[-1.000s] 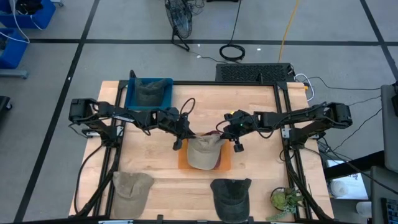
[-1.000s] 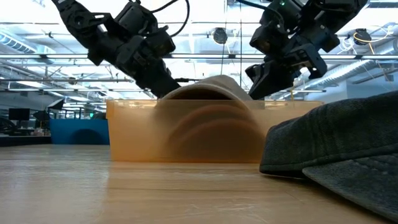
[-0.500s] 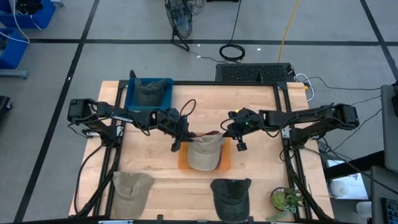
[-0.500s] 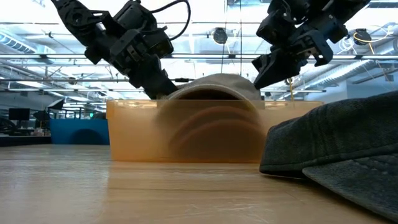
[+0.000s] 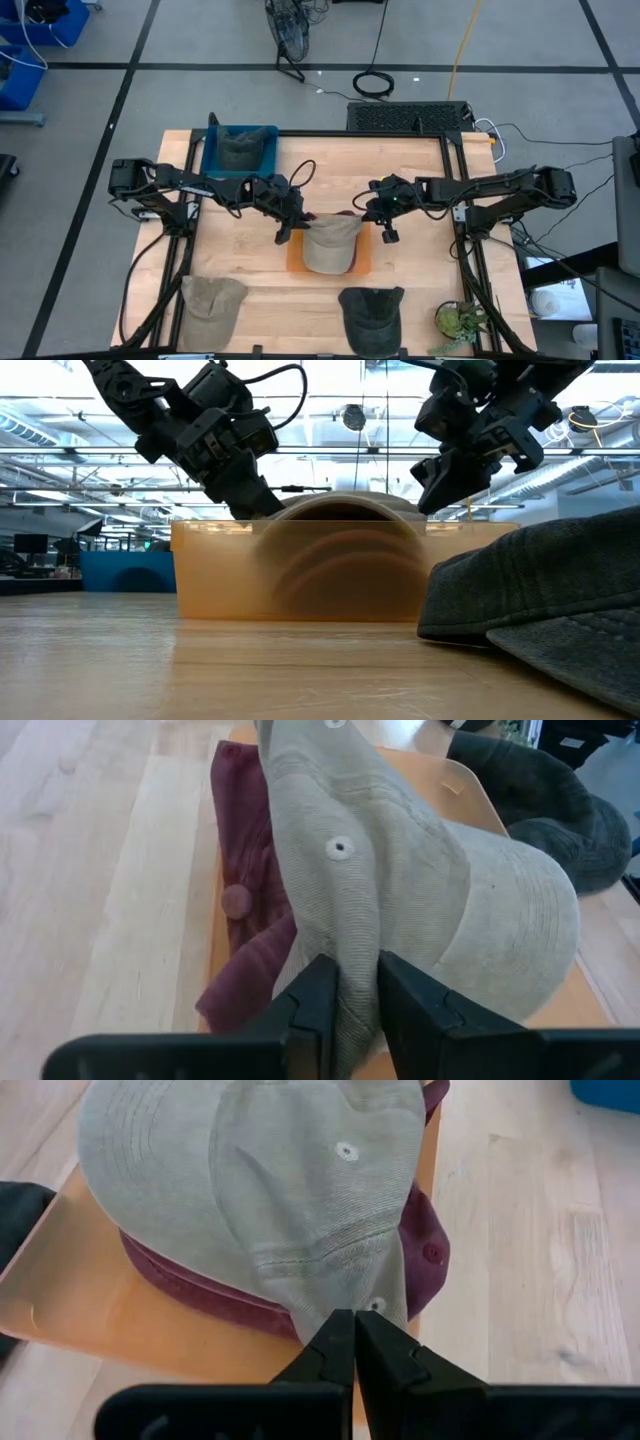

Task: Pick & Place hat
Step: Put the top brown cap into the orange bin

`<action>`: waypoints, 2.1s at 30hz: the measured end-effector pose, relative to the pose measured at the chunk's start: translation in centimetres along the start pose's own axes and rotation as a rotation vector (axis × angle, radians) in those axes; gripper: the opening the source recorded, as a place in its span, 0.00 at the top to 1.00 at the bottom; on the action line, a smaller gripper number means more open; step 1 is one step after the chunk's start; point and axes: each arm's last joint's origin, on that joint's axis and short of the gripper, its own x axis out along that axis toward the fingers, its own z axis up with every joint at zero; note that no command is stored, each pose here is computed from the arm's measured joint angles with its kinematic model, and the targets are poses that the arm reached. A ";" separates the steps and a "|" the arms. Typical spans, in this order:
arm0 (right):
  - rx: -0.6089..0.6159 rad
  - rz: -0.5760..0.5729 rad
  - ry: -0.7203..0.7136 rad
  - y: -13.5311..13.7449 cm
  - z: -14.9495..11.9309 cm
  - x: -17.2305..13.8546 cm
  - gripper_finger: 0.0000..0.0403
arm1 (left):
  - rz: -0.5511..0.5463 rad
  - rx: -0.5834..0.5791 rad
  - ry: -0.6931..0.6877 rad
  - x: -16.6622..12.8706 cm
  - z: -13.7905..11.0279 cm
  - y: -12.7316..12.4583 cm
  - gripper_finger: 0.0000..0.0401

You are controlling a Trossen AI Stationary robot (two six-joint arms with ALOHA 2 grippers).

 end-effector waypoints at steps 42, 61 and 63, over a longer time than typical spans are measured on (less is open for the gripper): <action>-0.135 0.124 -0.229 6.0 6.8 9.7 0.72 | 0.251 -0.040 -0.318 -7.3 4.5 -1.6 0.80; -0.176 0.087 -0.083 6.9 4.1 11.3 0.73 | 0.285 0.053 -0.404 -11.3 5.3 -4.4 0.80; -0.180 0.082 -0.119 6.9 3.3 11.3 0.74 | 0.289 0.055 -0.405 -11.3 5.3 -4.4 0.80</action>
